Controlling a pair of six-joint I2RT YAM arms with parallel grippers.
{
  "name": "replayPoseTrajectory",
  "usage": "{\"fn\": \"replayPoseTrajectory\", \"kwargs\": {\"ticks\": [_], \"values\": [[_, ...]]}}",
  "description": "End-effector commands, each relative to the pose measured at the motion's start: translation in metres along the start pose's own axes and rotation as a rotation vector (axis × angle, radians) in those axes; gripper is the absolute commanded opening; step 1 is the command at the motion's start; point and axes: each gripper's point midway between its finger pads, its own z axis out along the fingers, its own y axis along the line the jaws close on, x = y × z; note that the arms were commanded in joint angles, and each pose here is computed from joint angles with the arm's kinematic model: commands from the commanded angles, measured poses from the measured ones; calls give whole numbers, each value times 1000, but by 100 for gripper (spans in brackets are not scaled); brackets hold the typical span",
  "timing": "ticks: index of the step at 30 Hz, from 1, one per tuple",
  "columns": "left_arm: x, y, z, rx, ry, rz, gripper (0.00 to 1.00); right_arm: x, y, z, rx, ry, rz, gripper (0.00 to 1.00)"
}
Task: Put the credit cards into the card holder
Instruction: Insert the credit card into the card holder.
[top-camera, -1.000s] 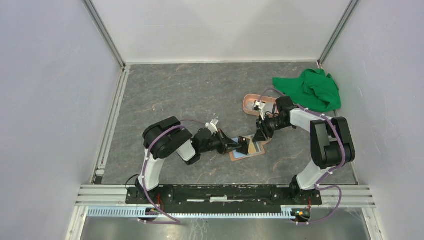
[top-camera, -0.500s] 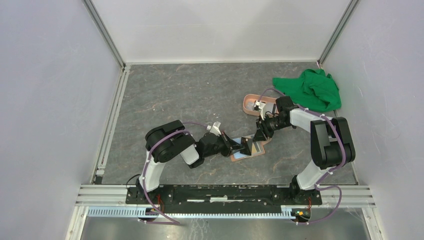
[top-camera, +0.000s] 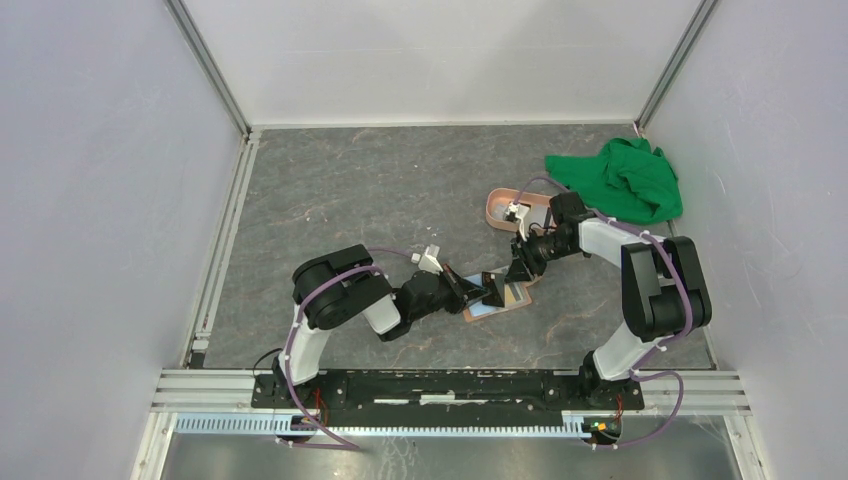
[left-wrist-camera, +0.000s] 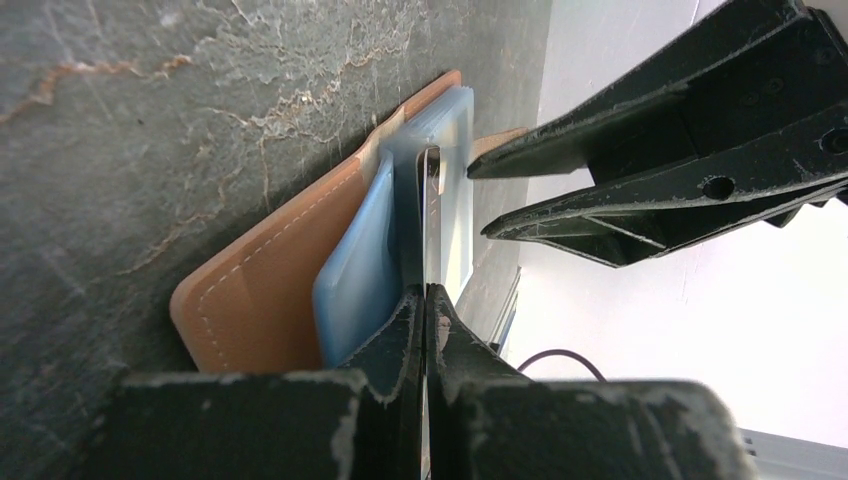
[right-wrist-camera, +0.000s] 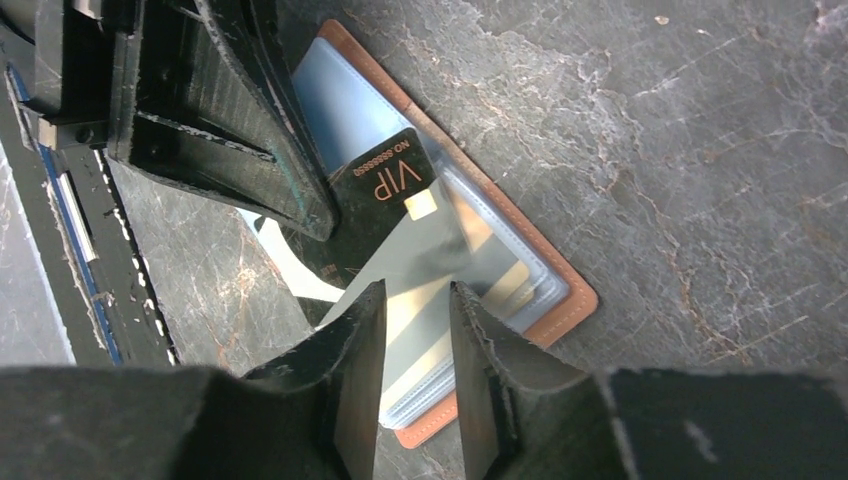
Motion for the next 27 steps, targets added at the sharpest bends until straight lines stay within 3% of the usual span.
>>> {"fn": "replayPoseTrajectory", "kwargs": {"ticks": [1, 7, 11, 20, 27], "values": [[-13, 1, 0, -9, -75, 12, 2, -12, 12, 0, -42, -41, -77, 32], [-9, 2, 2, -8, -55, 14, 3, -17, 19, -2, -67, -60, -109, 20], [-7, 2, 4, -8, -44, 15, 6, -6, 10, 5, -40, 0, -76, 15], [-3, 3, 4, -7, -21, 12, 13, 7, 4, 15, -13, 71, -56, 13], [-3, 2, 2, -24, -6, 45, 30, 15, -4, 16, 21, 111, -36, 12]]}}
